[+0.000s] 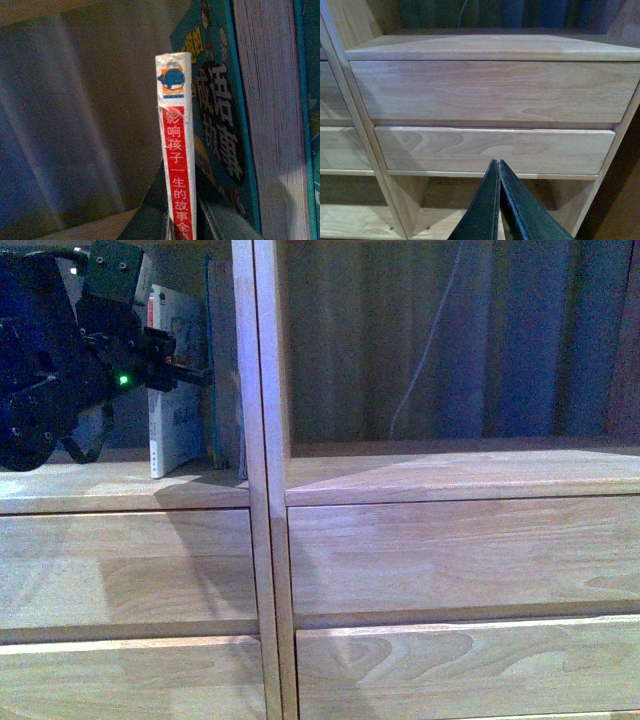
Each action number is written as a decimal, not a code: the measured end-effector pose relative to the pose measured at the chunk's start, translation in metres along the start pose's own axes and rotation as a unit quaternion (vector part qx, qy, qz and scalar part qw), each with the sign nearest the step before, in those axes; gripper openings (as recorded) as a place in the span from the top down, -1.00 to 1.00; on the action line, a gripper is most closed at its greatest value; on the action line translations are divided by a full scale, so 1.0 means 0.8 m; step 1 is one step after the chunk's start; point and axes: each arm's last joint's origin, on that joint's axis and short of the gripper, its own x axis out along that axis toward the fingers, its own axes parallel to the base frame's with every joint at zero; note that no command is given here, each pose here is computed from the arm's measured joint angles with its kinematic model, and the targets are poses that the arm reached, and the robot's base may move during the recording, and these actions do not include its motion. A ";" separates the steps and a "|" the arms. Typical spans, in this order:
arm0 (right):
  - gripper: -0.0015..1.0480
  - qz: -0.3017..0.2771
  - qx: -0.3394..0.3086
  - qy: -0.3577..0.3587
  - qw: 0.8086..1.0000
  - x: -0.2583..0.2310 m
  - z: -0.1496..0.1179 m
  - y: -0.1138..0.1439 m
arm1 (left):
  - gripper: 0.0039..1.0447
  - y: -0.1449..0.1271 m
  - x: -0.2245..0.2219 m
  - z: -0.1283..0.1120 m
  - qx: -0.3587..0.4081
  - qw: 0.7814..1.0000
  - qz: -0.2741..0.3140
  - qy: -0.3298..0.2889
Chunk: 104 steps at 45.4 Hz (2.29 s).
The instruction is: Organize books on shelf
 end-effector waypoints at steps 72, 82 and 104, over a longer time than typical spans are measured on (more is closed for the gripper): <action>-0.42 0.000 -0.001 -0.007 1.000 -0.033 -0.013 0.000 | -0.86 0.011 -0.301 0.168 0.011 0.979 0.185 0.089; -0.86 0.000 -0.001 -0.007 1.000 -0.033 -0.013 0.000 | -0.86 -0.006 -0.406 0.187 0.053 0.965 0.233 0.107; -0.86 0.000 -0.001 -0.007 1.000 -0.033 -0.013 0.000 | -0.39 -0.066 -0.510 0.068 -0.081 0.975 0.087 0.186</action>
